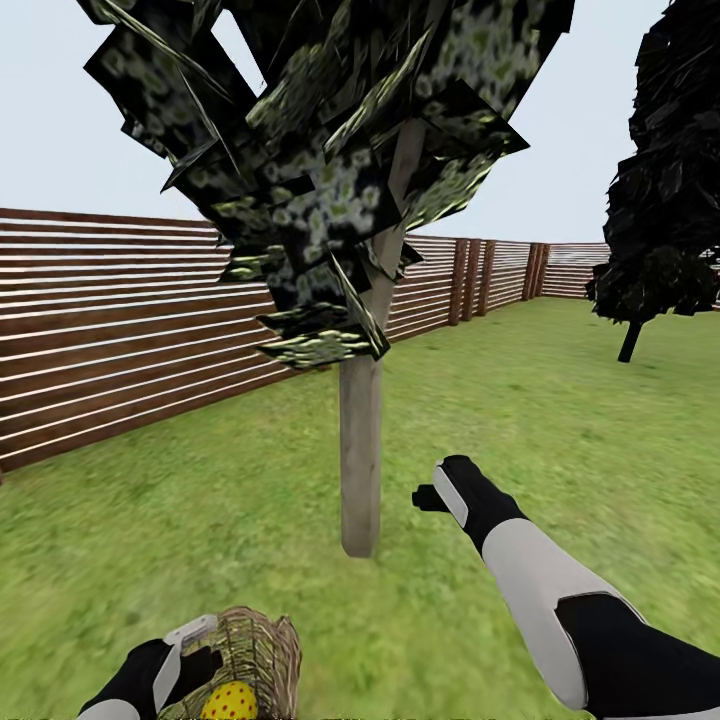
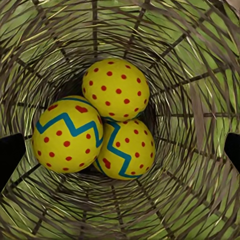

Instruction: Take the three Easter eggs out of the wicker basket on the lawn in the garden, then place them on the lawn next to a single tree (choose any tree) so that all three eggs are next to the same tree and none are left in the basket.

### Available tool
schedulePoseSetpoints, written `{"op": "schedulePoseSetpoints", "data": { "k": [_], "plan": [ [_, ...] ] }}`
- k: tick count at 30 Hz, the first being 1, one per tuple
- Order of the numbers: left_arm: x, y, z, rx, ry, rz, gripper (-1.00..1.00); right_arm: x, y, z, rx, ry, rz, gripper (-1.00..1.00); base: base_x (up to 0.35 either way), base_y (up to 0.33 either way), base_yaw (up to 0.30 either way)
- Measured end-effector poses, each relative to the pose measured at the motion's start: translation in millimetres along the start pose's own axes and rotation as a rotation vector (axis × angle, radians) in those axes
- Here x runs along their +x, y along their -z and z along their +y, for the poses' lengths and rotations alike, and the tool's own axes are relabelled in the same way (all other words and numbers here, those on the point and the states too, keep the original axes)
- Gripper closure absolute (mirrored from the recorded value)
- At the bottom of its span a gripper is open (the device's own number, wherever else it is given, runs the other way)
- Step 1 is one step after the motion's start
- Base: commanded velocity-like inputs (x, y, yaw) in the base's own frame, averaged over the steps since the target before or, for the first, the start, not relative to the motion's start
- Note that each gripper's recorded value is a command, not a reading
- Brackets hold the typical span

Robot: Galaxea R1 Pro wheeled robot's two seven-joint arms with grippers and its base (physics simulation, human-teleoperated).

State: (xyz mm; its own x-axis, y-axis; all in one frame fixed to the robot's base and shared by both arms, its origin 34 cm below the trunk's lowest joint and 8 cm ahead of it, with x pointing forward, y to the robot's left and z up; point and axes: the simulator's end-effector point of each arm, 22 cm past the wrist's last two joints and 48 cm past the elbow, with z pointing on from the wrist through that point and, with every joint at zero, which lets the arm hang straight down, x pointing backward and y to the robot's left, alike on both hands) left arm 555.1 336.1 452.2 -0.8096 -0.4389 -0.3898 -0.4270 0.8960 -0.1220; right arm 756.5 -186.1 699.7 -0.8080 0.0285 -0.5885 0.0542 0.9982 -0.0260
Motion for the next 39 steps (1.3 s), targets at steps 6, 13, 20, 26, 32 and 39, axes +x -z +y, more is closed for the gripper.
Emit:
{"op": "schedulePoseSetpoints", "data": {
  "k": [6,13,20,26,32,39],
  "plan": [
    [7,-10.6,3,-0.003,-0.001,0.001,-1.00,9,-8.7,0,0.000,0.000,0.000,-1.00,0.000,0.000,0.000],
    [15,-22.9,6,-0.004,-0.001,0.001,-1.00,20,-18.8,0,0.000,0.000,-0.001,-1.00,0.000,0.000,0.000],
    [24,-35.4,9,-0.002,-0.001,0.003,-1.00,31,-29.0,1,0.000,0.000,-0.001,-1.00,0.000,0.000,0.000],
    [32,-46.1,11,0.001,-0.002,0.004,-1.00,40,-37.7,1,0.000,0.000,-0.001,-1.00,0.000,0.000,0.000],
    [39,-56.8,14,0.000,-0.003,0.004,-1.00,50,-46.5,1,0.000,0.000,-0.001,-1.00,0.000,0.000,0.000],
    [48,-69.4,17,-0.001,-0.003,0.004,-1.00,62,-56.8,1,0.000,0.000,-0.001,-1.00,0.000,0.000,0.000]
  ]
}}
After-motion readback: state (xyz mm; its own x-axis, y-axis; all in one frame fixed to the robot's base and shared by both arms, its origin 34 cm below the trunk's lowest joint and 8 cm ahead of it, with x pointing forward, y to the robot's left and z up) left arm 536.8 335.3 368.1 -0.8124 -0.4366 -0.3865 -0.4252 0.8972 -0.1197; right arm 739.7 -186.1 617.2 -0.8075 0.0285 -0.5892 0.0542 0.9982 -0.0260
